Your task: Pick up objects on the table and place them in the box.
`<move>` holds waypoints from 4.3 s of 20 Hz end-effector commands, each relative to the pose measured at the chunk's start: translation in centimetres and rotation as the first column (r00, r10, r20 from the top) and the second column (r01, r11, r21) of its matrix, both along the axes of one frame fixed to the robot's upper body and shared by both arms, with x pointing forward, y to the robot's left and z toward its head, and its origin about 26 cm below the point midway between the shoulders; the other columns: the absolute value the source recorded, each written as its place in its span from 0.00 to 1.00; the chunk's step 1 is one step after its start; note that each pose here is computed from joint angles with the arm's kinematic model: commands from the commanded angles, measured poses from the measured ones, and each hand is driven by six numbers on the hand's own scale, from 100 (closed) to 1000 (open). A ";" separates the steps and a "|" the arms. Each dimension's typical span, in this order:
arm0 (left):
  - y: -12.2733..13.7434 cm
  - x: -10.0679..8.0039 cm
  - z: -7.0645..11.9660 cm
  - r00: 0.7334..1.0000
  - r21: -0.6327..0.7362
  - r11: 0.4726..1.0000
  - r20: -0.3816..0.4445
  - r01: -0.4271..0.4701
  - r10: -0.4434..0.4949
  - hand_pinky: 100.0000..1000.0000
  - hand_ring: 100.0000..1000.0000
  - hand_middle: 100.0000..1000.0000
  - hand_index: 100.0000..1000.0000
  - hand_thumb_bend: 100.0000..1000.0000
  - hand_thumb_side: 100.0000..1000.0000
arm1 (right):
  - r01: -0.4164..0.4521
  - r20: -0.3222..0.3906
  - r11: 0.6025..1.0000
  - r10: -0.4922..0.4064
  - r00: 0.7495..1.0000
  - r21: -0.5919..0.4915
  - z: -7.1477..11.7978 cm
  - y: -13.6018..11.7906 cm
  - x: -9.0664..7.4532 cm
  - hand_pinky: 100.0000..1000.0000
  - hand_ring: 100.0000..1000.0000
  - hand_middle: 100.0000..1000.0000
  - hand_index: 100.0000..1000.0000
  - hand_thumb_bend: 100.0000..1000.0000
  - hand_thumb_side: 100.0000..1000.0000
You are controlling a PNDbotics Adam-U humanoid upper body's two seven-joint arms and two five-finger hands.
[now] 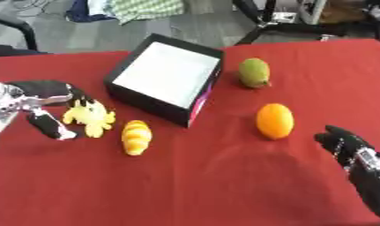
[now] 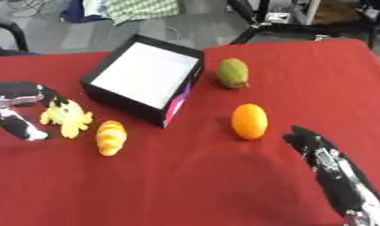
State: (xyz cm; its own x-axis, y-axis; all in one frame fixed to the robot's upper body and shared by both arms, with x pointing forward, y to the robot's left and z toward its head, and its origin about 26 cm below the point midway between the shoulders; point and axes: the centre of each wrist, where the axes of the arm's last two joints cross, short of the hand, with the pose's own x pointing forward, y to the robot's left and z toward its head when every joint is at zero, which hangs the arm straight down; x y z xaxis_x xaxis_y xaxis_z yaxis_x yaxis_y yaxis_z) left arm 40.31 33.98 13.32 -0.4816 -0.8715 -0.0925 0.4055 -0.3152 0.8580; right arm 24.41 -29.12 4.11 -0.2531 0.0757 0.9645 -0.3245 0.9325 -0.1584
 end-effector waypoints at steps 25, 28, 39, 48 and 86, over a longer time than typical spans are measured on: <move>2.2 1.3 1.5 0.941 -0.096 0.987 0.301 -0.132 0.155 0.76 0.68 0.72 0.92 0.19 0.21 | -0.002 0.011 1.000 0.002 1.000 -0.011 0.4 -0.2 0.1 1.00 0.90 0.73 0.88 0.00 0.81; 2.0 1.5 0.9 0.960 -0.071 0.989 0.239 -0.133 0.146 0.76 0.69 0.73 0.92 0.20 0.22 | -0.002 0.011 1.000 0.003 1.000 -0.010 0.4 -0.1 0.1 1.00 0.90 0.73 0.88 0.00 0.81; 1.3 2.3 -0.6 0.994 0.003 0.995 0.051 -0.100 0.100 0.76 0.69 0.72 0.90 0.18 0.15 | -0.005 0.009 1.000 0.005 1.000 -0.007 0.4 -0.1 0.1 1.00 0.90 0.73 0.88 0.00 0.81; 1.5 2.2 0.3 0.956 -0.060 0.994 0.275 -0.089 0.102 0.55 0.35 0.33 0.56 0.00 0.00 | -0.002 0.009 1.000 0.002 1.000 -0.007 0.4 -0.1 0.1 1.00 0.90 0.73 0.88 0.00 0.81; -13.1 8.1 3.7 0.874 -0.087 0.996 0.483 -0.008 0.049 0.76 0.71 0.75 0.90 0.44 0.59 | -0.036 0.005 0.999 0.035 0.999 0.017 0.2 0.6 0.3 1.00 0.90 0.73 0.88 0.00 0.82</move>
State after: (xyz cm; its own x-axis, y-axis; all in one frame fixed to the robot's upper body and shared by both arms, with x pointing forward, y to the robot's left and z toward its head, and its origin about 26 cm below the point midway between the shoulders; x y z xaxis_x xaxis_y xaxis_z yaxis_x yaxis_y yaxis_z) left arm 48.14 20.45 15.96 -0.3881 -0.8938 -0.2246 -0.0266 -0.2328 0.9722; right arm 24.58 -28.61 3.79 -0.2397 0.0530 0.9694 -0.3520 0.9258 -0.1376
